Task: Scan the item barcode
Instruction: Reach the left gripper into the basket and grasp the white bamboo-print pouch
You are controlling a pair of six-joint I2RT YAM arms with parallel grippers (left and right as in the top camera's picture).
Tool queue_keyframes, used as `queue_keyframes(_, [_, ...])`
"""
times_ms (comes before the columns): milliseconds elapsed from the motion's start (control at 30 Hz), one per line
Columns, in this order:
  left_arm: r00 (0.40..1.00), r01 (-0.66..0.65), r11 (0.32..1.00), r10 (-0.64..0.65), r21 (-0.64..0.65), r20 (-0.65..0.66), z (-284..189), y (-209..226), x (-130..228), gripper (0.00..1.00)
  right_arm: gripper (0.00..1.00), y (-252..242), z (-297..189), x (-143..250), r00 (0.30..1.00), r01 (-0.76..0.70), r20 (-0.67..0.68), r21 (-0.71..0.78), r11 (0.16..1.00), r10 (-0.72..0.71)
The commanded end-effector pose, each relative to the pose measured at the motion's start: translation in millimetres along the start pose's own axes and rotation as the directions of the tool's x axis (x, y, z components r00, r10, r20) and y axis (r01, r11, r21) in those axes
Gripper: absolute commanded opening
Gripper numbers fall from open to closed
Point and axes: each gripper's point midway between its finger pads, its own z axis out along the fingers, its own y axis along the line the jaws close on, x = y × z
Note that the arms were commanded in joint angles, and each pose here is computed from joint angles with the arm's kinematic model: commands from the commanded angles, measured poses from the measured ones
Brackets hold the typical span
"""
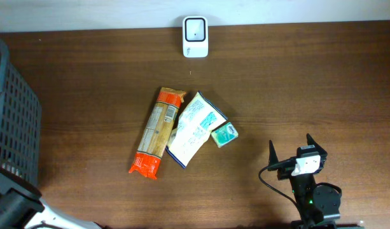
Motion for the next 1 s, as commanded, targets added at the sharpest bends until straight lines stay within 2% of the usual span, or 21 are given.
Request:
queue_keyframes(0, [0.998,0.032,0.999,-0.032,-0.012,-0.051,10.7,2.0,12.3,0.77,0.99,0.0,0.3,2.9,1.0,0.003,-0.003,0.003,1.0,-0.003])
queue_keyframes(67, [0.998,0.03,1.0,-0.03,-0.01,-0.064,10.5,1.6,15.6,0.76,0.99,0.0,0.3,2.9,1.0,0.003,-0.003,0.003,1.0,-0.003])
queue_keyframes(133, [0.996,0.027,1.0,-0.028,-0.009,-0.083,13.9,0.1,22.3,0.68,0.99,0.0,0.3,2.9,1.0,0.003,-0.003,0.003,1.0,-0.003])
queue_keyframes(200, [0.993,0.024,1.0,-0.025,-0.008,-0.111,20.2,-1.4,33.7,0.46,0.99,0.0,0.3,2.9,1.0,0.003,-0.003,0.003,1.0,-0.003])
queue_keyframes(233, [0.993,0.026,1.0,-0.027,-0.008,-0.113,20.9,-0.8,34.8,0.29,0.99,0.0,0.3,2.9,1.0,0.003,-0.003,0.003,1.0,-0.003])
queue_keyframes(367, [0.994,0.028,1.0,-0.028,-0.009,-0.103,21.1,-0.5,32.3,0.0,0.99,0.0,0.3,2.9,1.0,0.003,-0.003,0.003,1.0,-0.003])
queue_keyframes(533, [0.997,0.037,0.995,-0.031,0.093,-0.067,3.1,-14.0,13.3,0.0,0.99,0.0,0.3,2.9,1.0,0.003,-0.003,0.003,1.0,-0.003])
queue_keyframes(633, [1.0,0.03,0.989,-0.029,0.147,-0.005,-35.9,-18.7,-18.2,0.0,0.99,0.0,0.3,2.9,1.0,0.003,-0.003,0.003,1.0,-0.003])
queue_keyframes(767, [0.989,-0.011,0.973,-0.024,0.23,0.147,-103.3,-32.1,-67.3,0.0,0.99,0.0,0.3,2.9,1.0,0.003,-0.003,0.003,1.0,-0.003])
queue_keyframes(967, [0.933,-0.097,0.966,0.005,0.241,0.359,-194.1,-54.6,-110.0,0.0,0.99,0.0,0.3,2.9,1.0,0.003,-0.003,0.003,1.0,-0.003])
